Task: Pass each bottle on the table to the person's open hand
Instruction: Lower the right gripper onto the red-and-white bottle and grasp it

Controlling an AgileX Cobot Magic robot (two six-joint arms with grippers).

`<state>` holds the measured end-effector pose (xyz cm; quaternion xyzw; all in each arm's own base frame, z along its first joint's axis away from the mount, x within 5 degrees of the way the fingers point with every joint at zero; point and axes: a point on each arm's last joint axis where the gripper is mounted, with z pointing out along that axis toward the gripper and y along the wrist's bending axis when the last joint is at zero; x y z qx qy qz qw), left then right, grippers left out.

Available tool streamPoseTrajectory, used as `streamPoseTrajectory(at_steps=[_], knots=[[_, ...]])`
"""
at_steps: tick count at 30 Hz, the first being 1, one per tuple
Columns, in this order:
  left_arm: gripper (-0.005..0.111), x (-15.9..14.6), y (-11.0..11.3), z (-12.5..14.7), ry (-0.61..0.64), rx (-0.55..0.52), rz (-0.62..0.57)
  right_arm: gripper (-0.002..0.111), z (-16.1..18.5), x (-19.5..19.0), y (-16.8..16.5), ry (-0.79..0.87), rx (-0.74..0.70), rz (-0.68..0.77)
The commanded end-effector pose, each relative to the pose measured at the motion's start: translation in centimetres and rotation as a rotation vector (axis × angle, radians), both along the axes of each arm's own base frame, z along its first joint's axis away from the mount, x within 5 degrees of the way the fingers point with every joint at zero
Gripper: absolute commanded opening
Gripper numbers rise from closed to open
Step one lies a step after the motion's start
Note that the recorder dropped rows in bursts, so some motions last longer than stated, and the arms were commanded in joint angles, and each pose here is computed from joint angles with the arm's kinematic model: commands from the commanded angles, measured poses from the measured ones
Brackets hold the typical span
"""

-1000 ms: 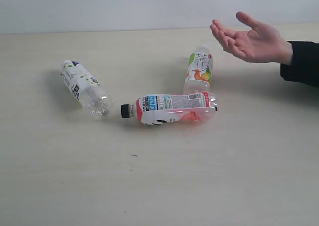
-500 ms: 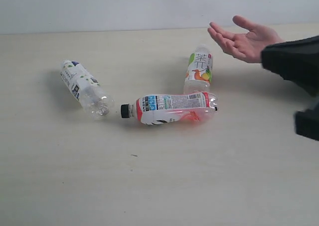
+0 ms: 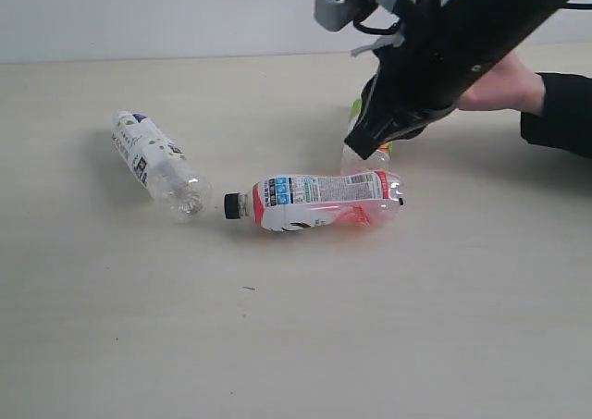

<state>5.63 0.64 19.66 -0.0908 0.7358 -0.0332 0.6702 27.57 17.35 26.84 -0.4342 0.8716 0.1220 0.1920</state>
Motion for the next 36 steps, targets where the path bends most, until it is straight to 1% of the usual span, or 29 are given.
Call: streamPoseTrajectory(at_steps=[1,2,3,4,6,7,8,11,12,17,20,31,35,36], knots=[[0.01,0.0,0.0,0.0,-0.005,0.001,-0.007,0.026,-1.5,2.4,1.2,-0.03,-0.06,0.124],[0.01,0.0,0.0,0.0,-0.005,0.001,-0.007,0.031,-1.8,2.8,1.4,-0.044,-0.067,0.153],[0.01,0.0,0.0,0.0,-0.005,0.001,-0.007,0.039,-2.0,3.2,1.6,-0.069,-0.076,0.192],[0.01,0.0,0.0,0.0,-0.005,0.001,-0.007,0.056,-2.5,3.7,1.8,-0.104,-0.092,0.246],[0.01,0.0,0.0,0.0,-0.005,0.001,-0.007,0.072,-3.1,4.5,2.1,-0.181,-0.102,0.297],[0.01,0.0,0.0,0.0,-0.005,0.001,-0.007,0.072,-3.1,4.6,2.2,-0.189,-0.098,0.292],[0.01,0.0,0.0,0.0,-0.005,0.001,-0.007,0.072,-3.6,4.8,2.3,-0.206,-0.114,0.337],[0.01,0.0,0.0,0.0,-0.005,0.001,-0.007,0.073,-4.5,4.9,2.7,-0.213,-0.14,0.389],[0.01,0.0,0.0,0.0,-0.005,0.001,-0.007,0.074,-5.1,4.8,3.3,-0.219,-0.161,0.44],[0.01,0.0,0.0,0.0,-0.005,0.001,-0.007,0.076,-7.6,4.3,5.7,-0.252,-0.231,0.547],[0.01,0.0,0.0,0.0,-0.005,0.001,-0.007,0.076,-8.8,4.5,5.9,-0.222,-0.242,0.553],[0.01,0.0,0.0,0.0,-0.005,0.001,-0.007,0.076,-11.0,4.8,5.8,-0.177,-0.279,0.557],[0.01,0.0,0.0,0.0,-0.005,0.001,-0.007,0.076,-12.7,5.1,6.0,-0.149,-0.289,0.558],[0.01,0.0,0.0,0.0,-0.005,0.001,-0.007,0.076,-13.1,5.1,6.0,-0.145,-0.285,0.54]])
